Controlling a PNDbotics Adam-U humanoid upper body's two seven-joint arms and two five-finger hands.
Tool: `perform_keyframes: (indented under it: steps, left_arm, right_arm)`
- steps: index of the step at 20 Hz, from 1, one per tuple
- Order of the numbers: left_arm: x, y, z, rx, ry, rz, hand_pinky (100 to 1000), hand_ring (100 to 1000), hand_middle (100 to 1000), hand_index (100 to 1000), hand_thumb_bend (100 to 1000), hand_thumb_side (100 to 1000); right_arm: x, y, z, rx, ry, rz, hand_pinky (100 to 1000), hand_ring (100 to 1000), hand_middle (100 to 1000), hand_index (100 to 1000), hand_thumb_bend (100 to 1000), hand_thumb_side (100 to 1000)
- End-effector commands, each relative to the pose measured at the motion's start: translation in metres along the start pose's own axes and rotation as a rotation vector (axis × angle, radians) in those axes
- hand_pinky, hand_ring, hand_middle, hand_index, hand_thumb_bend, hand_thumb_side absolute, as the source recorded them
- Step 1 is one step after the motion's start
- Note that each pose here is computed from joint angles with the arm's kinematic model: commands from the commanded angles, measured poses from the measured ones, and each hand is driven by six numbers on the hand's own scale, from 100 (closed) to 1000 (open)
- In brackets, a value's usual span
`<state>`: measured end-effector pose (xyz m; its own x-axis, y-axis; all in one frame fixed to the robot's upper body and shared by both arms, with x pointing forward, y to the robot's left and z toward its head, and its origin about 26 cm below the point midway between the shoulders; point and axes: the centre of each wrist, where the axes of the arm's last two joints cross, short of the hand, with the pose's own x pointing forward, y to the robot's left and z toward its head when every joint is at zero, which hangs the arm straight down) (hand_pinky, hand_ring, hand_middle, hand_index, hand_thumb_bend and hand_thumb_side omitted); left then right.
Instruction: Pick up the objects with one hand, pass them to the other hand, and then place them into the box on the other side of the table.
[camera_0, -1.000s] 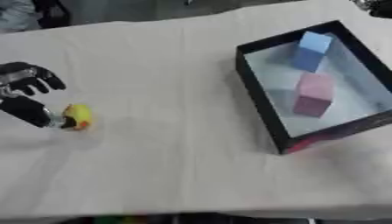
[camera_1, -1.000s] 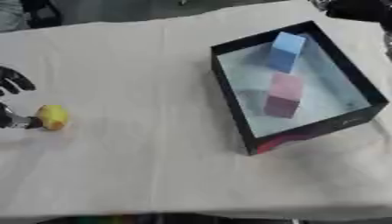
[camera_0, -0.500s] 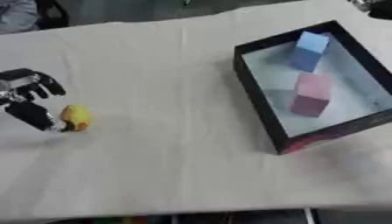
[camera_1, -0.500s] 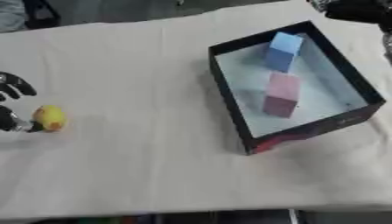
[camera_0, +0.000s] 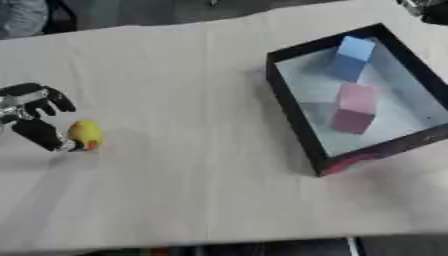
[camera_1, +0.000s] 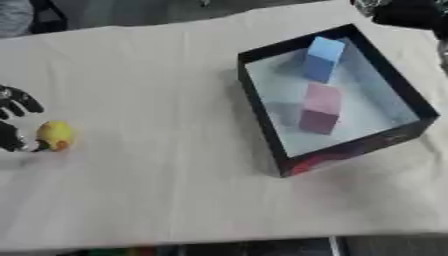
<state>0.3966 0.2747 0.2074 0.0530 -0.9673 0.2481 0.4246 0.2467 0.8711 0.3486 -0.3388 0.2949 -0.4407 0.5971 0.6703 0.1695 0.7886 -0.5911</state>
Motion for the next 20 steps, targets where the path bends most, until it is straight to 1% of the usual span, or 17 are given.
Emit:
perform_keyframes:
  steps: [1,4,7,10,20]
  left_arm:
    - [-0.001,0.011,0.003,0.027,0.017,-0.004,858,833,788,787,472,125]
    - [-0.001,0.011,0.002,0.025,0.018,-0.004,858,833,788,787,472,123]
    - [-0.003,0.009,-0.003,0.021,0.031,0.001,858,834,789,788,454,112]
    - [-0.005,0.008,-0.006,0.024,0.038,-0.005,857,835,791,790,449,100]
    - [-0.006,0.005,-0.011,0.003,0.041,-0.022,860,838,794,780,418,100]
  right_arm:
    - [0.01,-0.01,-0.001,-0.023,-0.032,0.013,912,867,806,853,309,221]
    - [0.01,-0.01,-0.001,-0.022,-0.034,0.012,913,868,806,853,307,221]
    - [0.01,-0.009,-0.002,-0.021,-0.035,0.01,915,869,810,854,300,223]
    - [0.01,-0.009,-0.003,-0.02,-0.035,0.008,915,869,810,853,310,222]
    - [0.01,-0.008,-0.003,-0.017,-0.037,0.004,916,870,810,853,315,223]
